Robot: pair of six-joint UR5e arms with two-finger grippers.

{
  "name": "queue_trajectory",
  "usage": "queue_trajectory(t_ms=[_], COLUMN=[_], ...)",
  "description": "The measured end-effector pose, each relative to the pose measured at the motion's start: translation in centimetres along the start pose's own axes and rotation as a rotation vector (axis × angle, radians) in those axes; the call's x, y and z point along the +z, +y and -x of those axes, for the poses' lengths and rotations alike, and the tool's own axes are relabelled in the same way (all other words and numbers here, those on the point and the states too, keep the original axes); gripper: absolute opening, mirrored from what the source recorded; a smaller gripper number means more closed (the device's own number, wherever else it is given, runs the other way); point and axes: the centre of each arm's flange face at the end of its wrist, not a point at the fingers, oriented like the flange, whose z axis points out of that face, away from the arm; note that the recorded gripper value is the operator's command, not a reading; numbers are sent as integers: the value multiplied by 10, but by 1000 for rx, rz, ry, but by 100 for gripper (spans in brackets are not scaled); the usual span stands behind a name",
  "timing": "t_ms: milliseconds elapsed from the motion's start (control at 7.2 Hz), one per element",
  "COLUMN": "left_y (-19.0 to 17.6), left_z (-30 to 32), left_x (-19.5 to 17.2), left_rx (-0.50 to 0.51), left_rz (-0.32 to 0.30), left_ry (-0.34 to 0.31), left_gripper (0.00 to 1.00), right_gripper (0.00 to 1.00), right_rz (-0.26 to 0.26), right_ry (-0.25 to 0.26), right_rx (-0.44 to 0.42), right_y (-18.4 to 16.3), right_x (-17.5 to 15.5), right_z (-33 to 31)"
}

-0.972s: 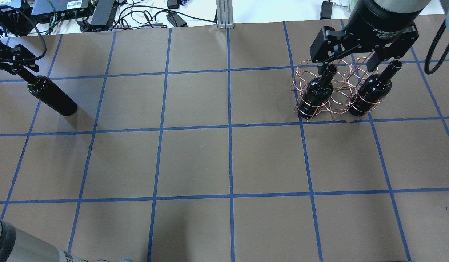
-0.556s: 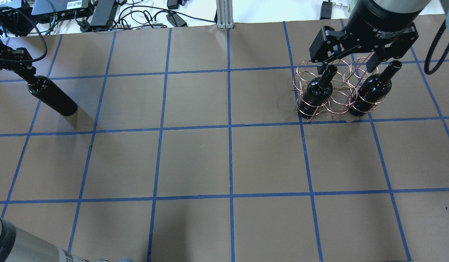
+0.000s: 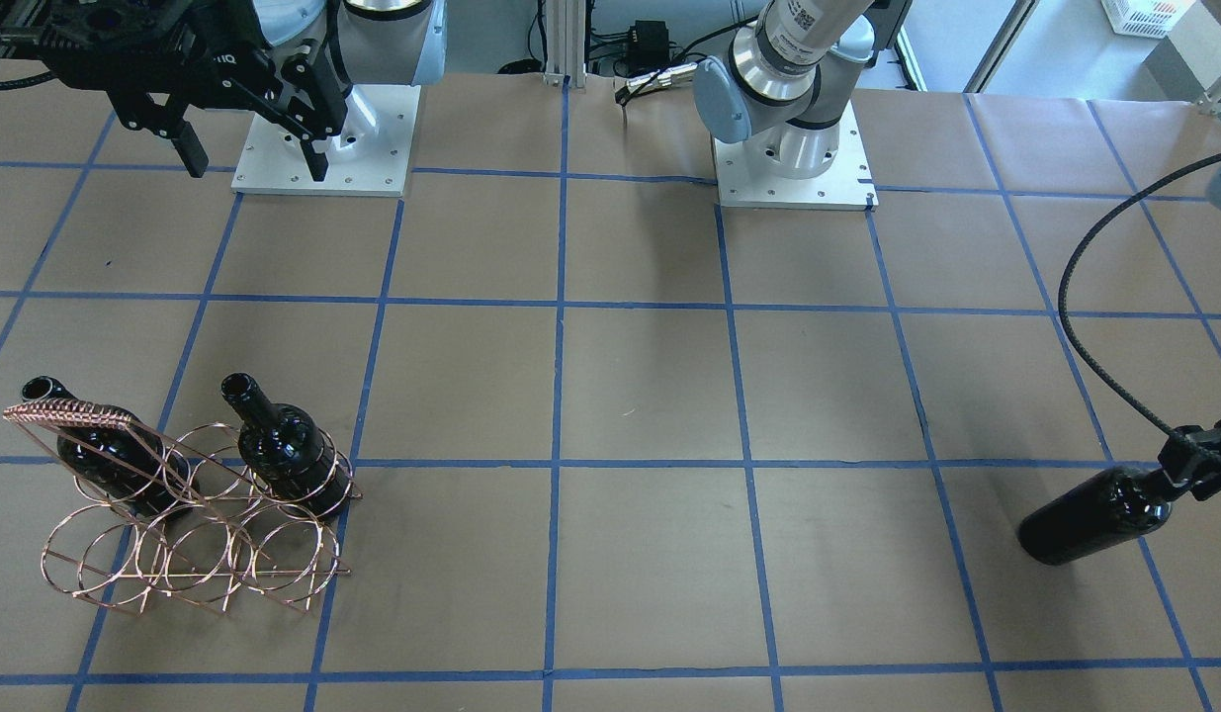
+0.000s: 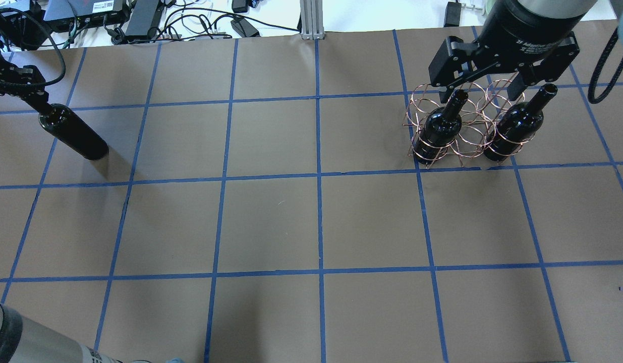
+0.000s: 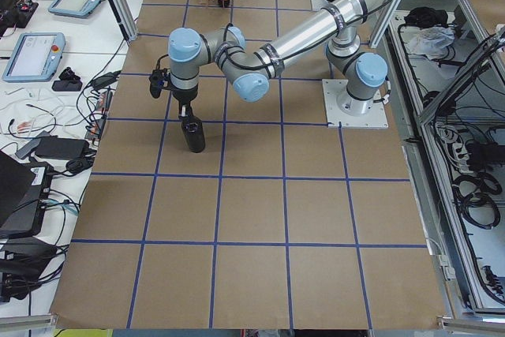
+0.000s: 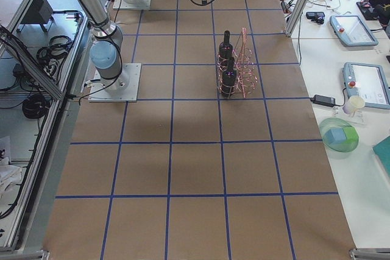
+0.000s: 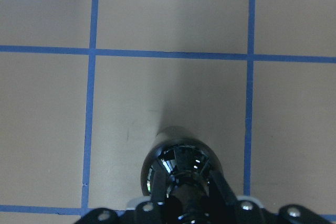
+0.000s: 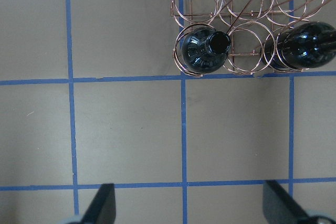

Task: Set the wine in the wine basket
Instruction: 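Lift the bottle upright with the left gripper and carry it toward the table center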

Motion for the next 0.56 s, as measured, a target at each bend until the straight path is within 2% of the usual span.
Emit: queue_trajectory(t_ms=[556], left_y=[-3], left_z=[-135], left_x=[-52], left_rx=[-88], left_rz=[-39], left_ry=[15], left_gripper=[0], right_gripper=[100], right_rz=[0], right_ry=[-1], right_rx=[1], right_y=[0], right_x=[0], right_z=[0])
